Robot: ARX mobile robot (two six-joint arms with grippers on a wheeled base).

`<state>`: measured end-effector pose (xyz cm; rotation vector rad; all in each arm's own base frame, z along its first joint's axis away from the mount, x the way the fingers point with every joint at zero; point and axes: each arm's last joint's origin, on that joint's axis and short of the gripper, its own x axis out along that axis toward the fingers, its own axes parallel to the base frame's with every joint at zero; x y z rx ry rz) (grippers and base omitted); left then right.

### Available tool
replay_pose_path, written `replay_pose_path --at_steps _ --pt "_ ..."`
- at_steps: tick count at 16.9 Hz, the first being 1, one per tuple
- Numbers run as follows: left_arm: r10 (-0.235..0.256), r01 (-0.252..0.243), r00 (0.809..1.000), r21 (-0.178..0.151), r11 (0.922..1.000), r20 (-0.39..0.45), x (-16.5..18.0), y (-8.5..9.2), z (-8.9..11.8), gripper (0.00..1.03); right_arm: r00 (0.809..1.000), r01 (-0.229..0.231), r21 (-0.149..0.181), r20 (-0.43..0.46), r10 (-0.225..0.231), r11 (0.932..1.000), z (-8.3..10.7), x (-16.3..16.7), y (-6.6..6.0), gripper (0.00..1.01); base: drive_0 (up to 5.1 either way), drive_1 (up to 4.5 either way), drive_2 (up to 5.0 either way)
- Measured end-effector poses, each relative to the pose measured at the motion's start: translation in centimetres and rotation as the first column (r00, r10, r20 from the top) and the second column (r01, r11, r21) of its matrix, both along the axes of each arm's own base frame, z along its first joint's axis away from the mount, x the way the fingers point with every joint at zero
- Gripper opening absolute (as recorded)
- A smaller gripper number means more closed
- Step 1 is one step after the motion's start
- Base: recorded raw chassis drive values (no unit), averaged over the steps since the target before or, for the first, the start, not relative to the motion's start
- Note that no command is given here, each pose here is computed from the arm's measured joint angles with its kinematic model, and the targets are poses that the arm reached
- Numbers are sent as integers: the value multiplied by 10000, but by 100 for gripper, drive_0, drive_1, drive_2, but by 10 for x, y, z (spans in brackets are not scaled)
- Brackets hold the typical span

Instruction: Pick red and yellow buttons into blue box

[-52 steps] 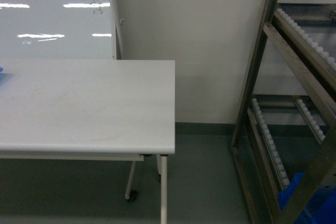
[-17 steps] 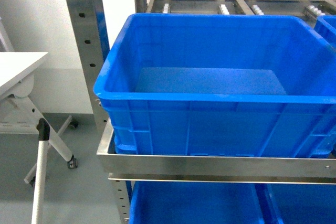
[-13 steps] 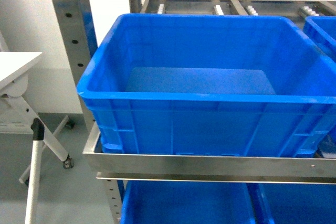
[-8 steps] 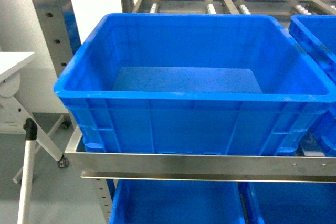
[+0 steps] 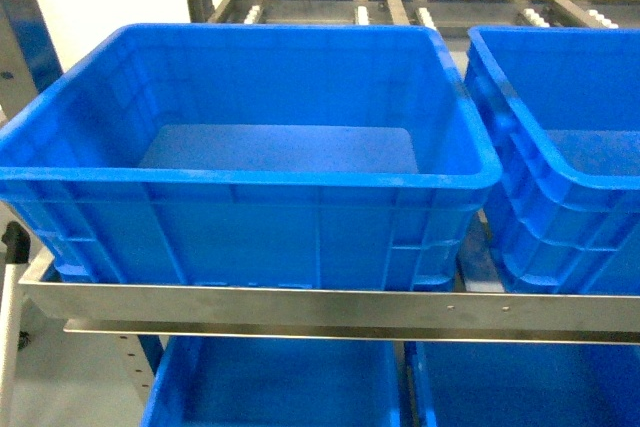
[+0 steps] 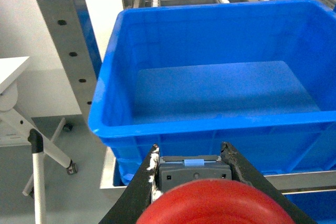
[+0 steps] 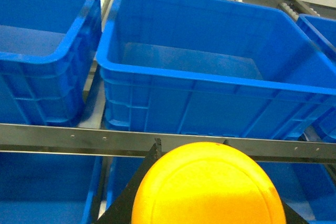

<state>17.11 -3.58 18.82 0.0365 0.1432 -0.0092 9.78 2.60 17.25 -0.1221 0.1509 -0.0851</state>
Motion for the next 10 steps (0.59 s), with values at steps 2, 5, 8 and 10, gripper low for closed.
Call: replay_pose_path --at_steps 2,5,8,10 --pt "0 0 10000 -8 10000 33 0 0 0 27 10000 4 1 4 -4 10000 0 0 0 26 484 -252 -252" --pt "0 0 10000 0 10000 0 0 0 0 27 10000 0 3 7 0 10000 0 0 0 26 484 -252 -252" --pt "0 0 10000 -2 10000 7 0 0 0 27 10000 0 -6 -14 0 10000 0 0 0 26 484 -252 -252" --pt "-1 1 10000 7 10000 -11 0 0 0 27 10000 4 -6 -14 -4 10000 0 0 0 26 484 -252 -252"
